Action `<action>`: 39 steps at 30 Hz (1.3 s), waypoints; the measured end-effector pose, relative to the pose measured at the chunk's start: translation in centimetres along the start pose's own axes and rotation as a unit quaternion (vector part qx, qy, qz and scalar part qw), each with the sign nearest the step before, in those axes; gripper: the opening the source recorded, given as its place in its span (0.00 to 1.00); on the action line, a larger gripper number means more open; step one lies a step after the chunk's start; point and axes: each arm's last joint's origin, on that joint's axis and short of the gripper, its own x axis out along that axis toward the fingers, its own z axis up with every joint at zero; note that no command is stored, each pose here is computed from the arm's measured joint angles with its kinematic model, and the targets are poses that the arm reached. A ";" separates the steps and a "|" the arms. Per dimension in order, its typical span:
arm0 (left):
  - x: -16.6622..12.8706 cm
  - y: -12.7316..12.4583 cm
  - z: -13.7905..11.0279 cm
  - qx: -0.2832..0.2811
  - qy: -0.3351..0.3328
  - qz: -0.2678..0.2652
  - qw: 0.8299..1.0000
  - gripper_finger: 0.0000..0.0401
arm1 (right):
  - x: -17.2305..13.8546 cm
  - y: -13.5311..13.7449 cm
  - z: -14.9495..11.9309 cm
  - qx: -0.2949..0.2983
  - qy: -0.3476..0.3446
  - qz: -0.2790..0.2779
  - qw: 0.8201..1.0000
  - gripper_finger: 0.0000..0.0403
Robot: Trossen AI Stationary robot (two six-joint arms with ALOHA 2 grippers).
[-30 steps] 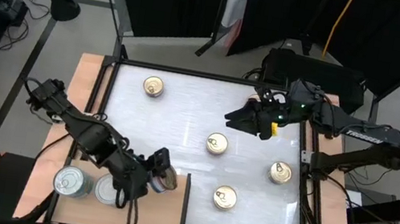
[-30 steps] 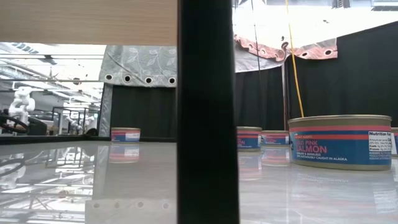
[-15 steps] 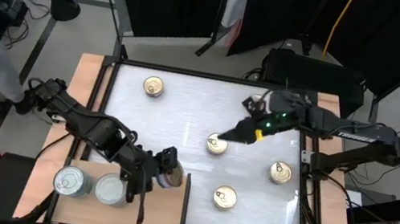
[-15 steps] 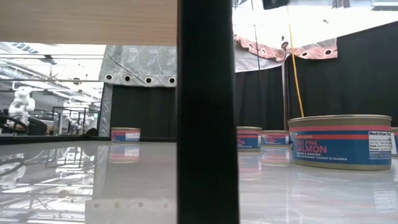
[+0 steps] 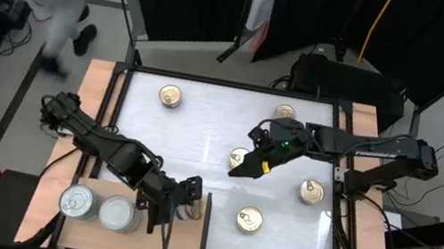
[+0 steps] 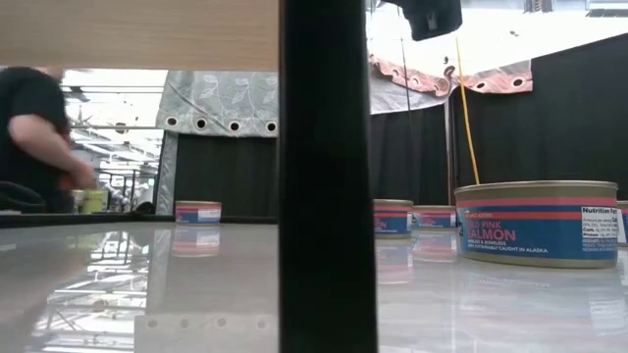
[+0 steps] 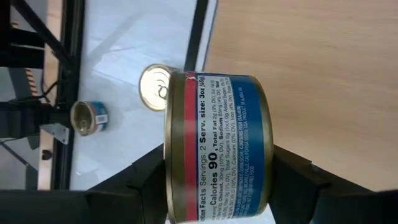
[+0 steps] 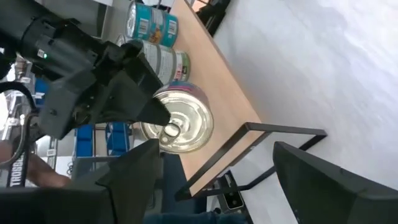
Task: Stack canned seafood by type on shelf
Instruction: Put the blue pink tuna can on the shelf
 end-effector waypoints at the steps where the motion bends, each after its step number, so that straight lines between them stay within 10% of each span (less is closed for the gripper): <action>1: 0.0 0.0 0.0 0.000 -0.001 0.000 1.000 0.56 | 0.1 0.0 0.0 -0.001 0.001 0.003 1.000 0.75; 18: 0.2 0.1 0.2 -0.009 -0.016 -0.006 1.000 0.64 | 0.5 0.4 -0.1 -0.031 0.008 0.024 0.999 0.75; 30: -4.4 -0.6 -0.1 -0.169 -0.039 0.050 0.984 0.64 | 1.2 2.2 -1.6 -0.030 -0.027 0.054 0.998 0.73; 35: -7.3 -0.4 -1.5 -0.315 -0.018 0.143 0.938 0.64 | 2.8 1.5 -1.5 0.021 -0.043 0.027 0.998 0.66; 39: -9.6 -0.2 -3.1 -0.463 -0.017 0.228 0.856 0.64 | 4.8 1.7 -1.4 0.026 -0.065 0.054 0.996 0.61</action>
